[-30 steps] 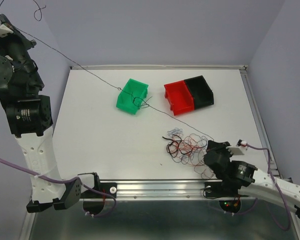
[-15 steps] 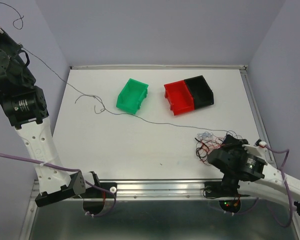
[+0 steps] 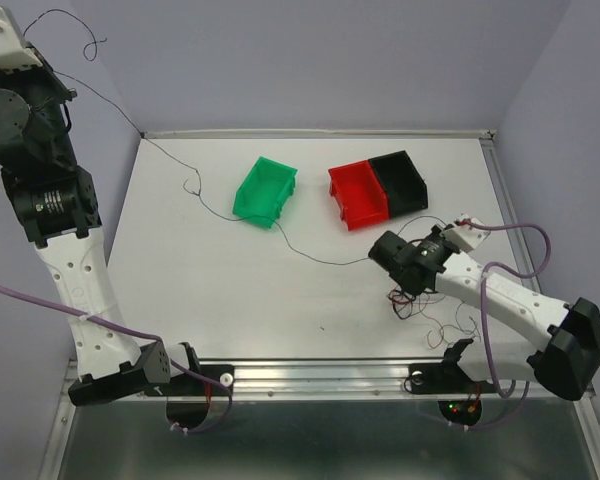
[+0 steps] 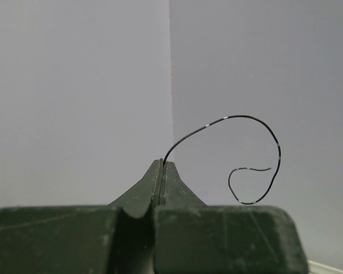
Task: Untangle the cables
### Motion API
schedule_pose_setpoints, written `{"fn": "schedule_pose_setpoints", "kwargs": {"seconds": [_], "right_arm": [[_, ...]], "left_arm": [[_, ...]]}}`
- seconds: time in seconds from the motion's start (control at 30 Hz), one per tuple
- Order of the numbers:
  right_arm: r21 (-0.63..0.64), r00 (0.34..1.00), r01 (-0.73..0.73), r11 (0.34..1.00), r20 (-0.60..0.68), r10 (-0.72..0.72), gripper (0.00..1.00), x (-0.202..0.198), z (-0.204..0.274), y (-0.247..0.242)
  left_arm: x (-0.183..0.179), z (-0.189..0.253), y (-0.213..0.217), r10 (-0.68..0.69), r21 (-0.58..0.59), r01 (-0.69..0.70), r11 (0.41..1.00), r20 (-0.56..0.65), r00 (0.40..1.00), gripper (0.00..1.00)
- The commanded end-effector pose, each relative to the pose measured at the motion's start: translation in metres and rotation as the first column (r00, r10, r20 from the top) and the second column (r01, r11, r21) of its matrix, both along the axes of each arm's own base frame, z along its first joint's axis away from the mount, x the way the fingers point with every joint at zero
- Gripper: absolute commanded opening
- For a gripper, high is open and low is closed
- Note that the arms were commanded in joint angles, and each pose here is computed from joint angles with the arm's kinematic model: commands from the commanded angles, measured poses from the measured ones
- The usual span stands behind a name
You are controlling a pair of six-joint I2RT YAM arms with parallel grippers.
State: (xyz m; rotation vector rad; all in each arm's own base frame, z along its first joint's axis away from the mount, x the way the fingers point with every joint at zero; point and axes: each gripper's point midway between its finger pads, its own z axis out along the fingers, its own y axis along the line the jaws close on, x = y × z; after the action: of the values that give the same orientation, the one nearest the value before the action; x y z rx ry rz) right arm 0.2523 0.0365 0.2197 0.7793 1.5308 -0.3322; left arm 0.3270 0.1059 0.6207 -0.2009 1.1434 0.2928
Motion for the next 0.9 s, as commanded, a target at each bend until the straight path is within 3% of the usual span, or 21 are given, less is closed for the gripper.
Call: {"fn": "schedule_pose_setpoints", "kwargs": {"seconds": [0.0,0.17,0.23,0.3,0.33,0.37,0.43,0.6,0.63,0.67,0.73,0.87], "right_arm": [[-0.106,0.987,0.155,0.982,0.056,-0.15,0.01,0.015,0.031,-0.035],[-0.137,0.976,0.206,0.969,-0.04,-0.213,0.01,0.033,0.022,-0.04],[-0.193,0.965,0.196,0.962,-0.138,-0.224,0.01,0.039,0.019,-0.043],[-0.175,0.964,0.076,0.982,-0.238,-0.117,0.01,0.053,0.016,-0.033],[0.003,0.979,-0.075,0.997,-0.19,0.074,0.01,0.083,-0.004,-0.012],[0.068,0.972,-0.162,0.984,-0.162,0.171,0.01,0.09,-0.002,-0.012],[0.152,0.971,-0.229,0.962,-0.031,0.236,0.01,0.09,0.021,-0.029],[0.192,0.965,-0.243,0.951,-0.05,0.257,0.01,0.099,0.016,-0.054],[0.257,0.985,-0.159,0.953,-0.029,0.172,0.01,0.097,0.009,-0.091],[0.339,0.974,-0.211,0.917,-0.01,0.227,0.01,0.099,0.0,-0.093],[0.472,0.995,-0.078,0.878,-0.011,0.095,0.01,0.083,-0.032,-0.143],[0.63,1.0,0.009,0.776,-0.002,-0.01,0.01,0.056,-0.079,-0.18]], "left_arm": [[-0.011,0.024,0.01,0.074,0.009,-0.075,0.997,0.083,0.994,0.0],[-0.014,0.016,0.02,0.13,0.016,-0.132,0.991,0.071,0.989,0.0],[-0.017,0.019,0.016,0.119,0.029,-0.122,0.992,0.091,0.989,0.0],[-0.021,0.02,0.012,0.104,0.037,-0.108,0.993,0.099,0.99,0.0],[-0.025,0.022,0.01,0.097,0.036,-0.102,0.994,0.109,0.989,0.0],[-0.026,0.022,0.008,0.091,0.039,-0.096,0.995,0.111,0.99,0.0],[-0.027,0.022,0.006,0.078,0.038,-0.083,0.996,0.113,0.99,0.0],[-0.026,0.023,0.011,0.106,0.041,-0.111,0.993,0.111,0.988,0.0],[-0.026,0.023,0.016,0.129,0.034,-0.134,0.99,0.109,0.986,0.0],[-0.026,0.021,0.026,0.182,0.007,-0.184,0.983,0.104,0.978,0.0],[-0.026,0.019,0.039,0.247,-0.024,-0.246,0.969,0.093,0.965,0.0],[-0.033,0.011,0.074,0.411,-0.129,-0.399,0.908,0.08,0.908,0.0]]}}
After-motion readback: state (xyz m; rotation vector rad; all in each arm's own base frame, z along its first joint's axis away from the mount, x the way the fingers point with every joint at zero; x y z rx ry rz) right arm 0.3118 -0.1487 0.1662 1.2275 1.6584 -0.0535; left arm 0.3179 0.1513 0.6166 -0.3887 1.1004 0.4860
